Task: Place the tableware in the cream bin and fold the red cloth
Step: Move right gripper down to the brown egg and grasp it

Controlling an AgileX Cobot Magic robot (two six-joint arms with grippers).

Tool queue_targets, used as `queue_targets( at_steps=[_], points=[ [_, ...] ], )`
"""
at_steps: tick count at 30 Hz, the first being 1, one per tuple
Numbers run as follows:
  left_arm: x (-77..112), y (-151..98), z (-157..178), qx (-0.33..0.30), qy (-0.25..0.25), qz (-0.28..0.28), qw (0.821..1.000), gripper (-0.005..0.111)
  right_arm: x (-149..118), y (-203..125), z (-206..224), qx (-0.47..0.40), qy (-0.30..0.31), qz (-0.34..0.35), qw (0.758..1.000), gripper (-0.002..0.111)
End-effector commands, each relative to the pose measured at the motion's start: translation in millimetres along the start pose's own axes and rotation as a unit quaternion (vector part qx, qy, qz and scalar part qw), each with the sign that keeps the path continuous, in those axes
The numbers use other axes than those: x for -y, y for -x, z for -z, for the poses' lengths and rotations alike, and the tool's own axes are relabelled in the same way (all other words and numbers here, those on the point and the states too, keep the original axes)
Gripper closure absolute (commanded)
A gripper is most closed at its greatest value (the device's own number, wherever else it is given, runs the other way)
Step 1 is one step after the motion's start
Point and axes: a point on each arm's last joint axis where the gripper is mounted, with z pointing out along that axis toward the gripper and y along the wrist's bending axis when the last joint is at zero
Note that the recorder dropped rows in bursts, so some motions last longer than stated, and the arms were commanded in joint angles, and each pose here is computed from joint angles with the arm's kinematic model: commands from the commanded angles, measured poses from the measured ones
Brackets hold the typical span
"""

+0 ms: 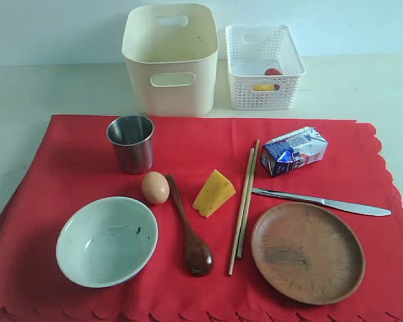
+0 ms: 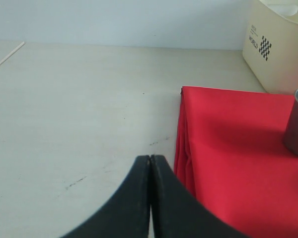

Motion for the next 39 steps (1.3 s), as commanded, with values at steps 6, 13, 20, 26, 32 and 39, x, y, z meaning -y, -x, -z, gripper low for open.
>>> queue_targets(
  at_steps=[6,13,20,26,32,39],
  points=[
    [0.2,0.4,-0.6,-0.001,-0.001,0.002,1.0,0.106,-13.3,-34.1,-0.5,-0.029,0.096,0.009,0.995,0.108],
    [0.2,0.4,-0.6,-0.001,-0.001,0.002,1.0,0.106,-20.7,-65.6,-7.9,-0.06,0.159,0.029,0.985,0.108],
    [0.2,0.4,-0.6,-0.001,-0.001,0.002,1.0,0.106,-57.9,-90.6,-16.3,-0.087,0.191,0.081,0.974,0.108],
    [0.2,0.4,-0.6,-0.001,-0.001,0.002,1.0,0.106,-98.5,-112.7,-31.9,-0.116,0.218,0.129,0.96,0.108],
    [0.2,0.4,-0.6,-0.001,-0.001,0.002,1.0,0.106,-125.2,-141.2,-54.4,-0.151,0.226,0.171,0.947,0.108],
    [0.2,0.4,-0.6,-0.001,-0.001,0.002,1.0,0.106,-148.0,-166.5,-70.9,-0.161,0.206,0.229,0.938,0.103]
  ],
)
